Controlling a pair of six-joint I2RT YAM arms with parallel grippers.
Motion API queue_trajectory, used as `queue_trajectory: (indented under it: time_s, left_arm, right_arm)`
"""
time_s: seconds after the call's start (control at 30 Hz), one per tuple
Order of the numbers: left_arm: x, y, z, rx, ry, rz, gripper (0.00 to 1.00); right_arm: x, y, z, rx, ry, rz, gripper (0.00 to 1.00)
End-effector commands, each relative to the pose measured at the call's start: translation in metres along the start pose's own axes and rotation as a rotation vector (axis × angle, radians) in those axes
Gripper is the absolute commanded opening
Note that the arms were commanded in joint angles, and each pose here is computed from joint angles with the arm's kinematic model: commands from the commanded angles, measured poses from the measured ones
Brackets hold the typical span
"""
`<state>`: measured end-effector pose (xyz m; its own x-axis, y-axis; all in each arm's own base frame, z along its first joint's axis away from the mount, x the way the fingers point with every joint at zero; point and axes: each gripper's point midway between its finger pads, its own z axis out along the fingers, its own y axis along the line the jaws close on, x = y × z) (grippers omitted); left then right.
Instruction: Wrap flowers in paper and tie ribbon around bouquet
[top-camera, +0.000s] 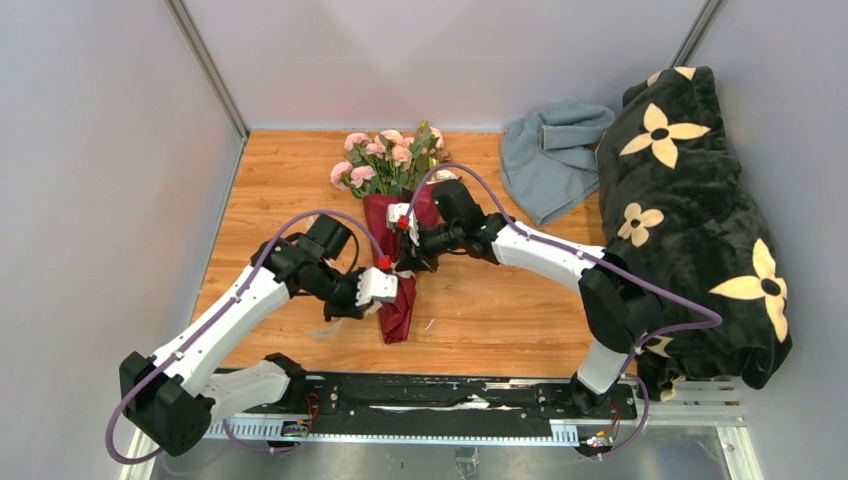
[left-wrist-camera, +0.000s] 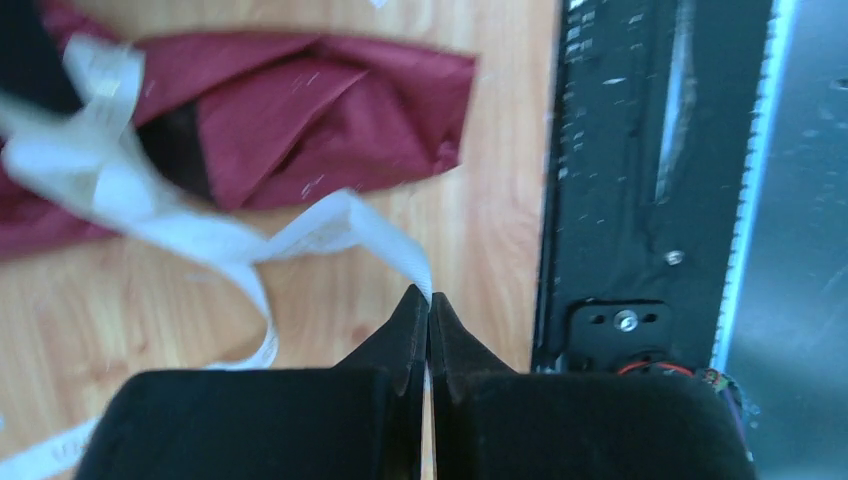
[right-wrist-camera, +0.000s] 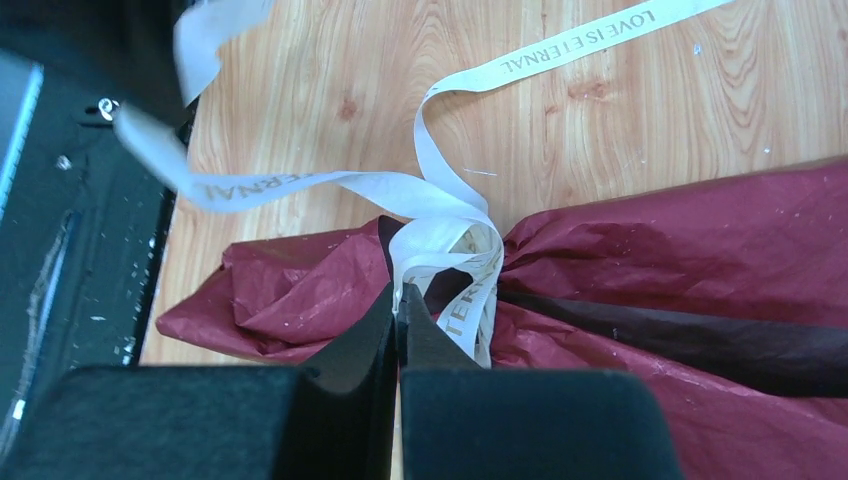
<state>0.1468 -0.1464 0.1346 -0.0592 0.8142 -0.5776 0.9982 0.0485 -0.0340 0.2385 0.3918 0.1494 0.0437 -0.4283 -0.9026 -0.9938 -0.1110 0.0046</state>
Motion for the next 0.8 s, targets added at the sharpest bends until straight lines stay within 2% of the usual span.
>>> queue_trajectory:
  time_s: [0.0,0.1,0.2,0.3,0.5,0.63,0.73,0.77]
  left_arm:
    - [-0.043,-0.032,0.005,0.082,-0.115,0.106,0.0]
    - [-0.096,-0.026,0.009,0.002,-0.199,0.135,0.0]
    - [-0.129,-0.045,0.026,0.057,-0.224,0.161,0.0]
    - [-0.138,-0.063,0.046,0.111,-0.236,0.183,0.0]
    - [-0.167,-0.061,0.071,0.094,-0.322,0.153,0.0]
    - [-0.159,-0.054,0.085,0.072,-0.304,0.156,0.0]
    - [-0.146,-0.054,0.09,0.059,-0.293,0.178,0.26]
    - [-0.145,-0.051,0.088,0.037,-0.29,0.19,0.39]
  right_arm:
    - [-0.006,-0.007,-0.005,0.037,0.003,0.157,0.0]
    - [-0.007,-0.011,-0.006,0.062,0.005,0.184,0.0]
    - [-0.009,-0.013,-0.006,0.071,0.001,0.194,0.0]
    - [-0.007,-0.013,-0.007,0.076,0.004,0.2,0.0]
    - [-0.006,-0.012,-0.005,0.074,0.007,0.208,0.0]
    - [-0.007,-0.013,-0.006,0.076,0.004,0.219,0.0]
    - [-0.007,-0.01,-0.009,0.077,0.007,0.215,0.0]
    - [-0.006,-0.01,-0.01,0.079,0.01,0.212,0.0]
